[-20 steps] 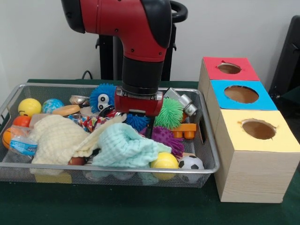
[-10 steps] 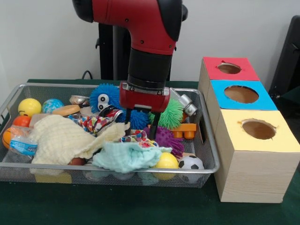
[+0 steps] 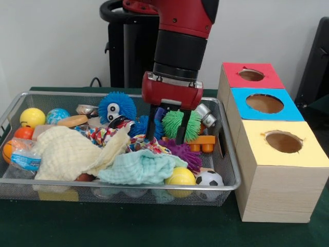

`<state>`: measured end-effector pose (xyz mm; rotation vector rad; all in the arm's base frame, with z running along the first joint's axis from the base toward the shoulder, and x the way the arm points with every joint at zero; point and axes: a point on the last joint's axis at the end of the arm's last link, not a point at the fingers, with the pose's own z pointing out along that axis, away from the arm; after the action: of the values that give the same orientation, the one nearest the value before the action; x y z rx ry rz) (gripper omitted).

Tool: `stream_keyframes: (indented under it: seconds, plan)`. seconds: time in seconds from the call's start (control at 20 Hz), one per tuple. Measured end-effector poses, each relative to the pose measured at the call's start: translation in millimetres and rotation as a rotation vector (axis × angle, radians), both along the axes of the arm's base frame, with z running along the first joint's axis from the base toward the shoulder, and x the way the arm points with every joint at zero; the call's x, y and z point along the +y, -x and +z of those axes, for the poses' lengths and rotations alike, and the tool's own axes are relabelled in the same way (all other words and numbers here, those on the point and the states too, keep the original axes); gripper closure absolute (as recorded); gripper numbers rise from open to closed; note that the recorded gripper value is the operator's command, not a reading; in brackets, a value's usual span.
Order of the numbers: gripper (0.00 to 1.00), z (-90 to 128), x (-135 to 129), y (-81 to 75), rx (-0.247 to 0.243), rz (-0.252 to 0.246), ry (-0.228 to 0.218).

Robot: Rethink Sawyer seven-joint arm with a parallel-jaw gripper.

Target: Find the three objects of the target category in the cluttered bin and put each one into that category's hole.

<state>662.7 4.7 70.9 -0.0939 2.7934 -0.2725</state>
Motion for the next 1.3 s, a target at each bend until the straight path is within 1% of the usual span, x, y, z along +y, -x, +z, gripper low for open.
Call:
stream_keyframes:
  seconds: [0.35, 0.6, 0.75, 0.8, 0.85, 0.95, 1.2, 1.3]
  plan:
    - [0.0, 2.4, -4.1, -3.4, -0.007, -0.009, 0.0]
    - [0.0, -5.1, -18.3, -1.0, 0.004, -0.031, -0.003]
    - [0.0, -14.2, -34.6, 1.7, 0.017, -0.057, -0.012]
    - [0.0, -21.7, -47.0, 3.2, 0.025, -0.077, -0.017]
    - [0.0, -23.3, -49.6, 3.5, 0.027, -0.081, -0.018]
    - [0.0, -34.3, -64.8, 5.0, 0.038, -0.105, -0.022]
    - [0.0, -50.9, -83.1, 8.2, 0.054, -0.136, -0.035]
    - [0.0, -58.4, -88.7, 10.4, 0.062, -0.149, -0.048]
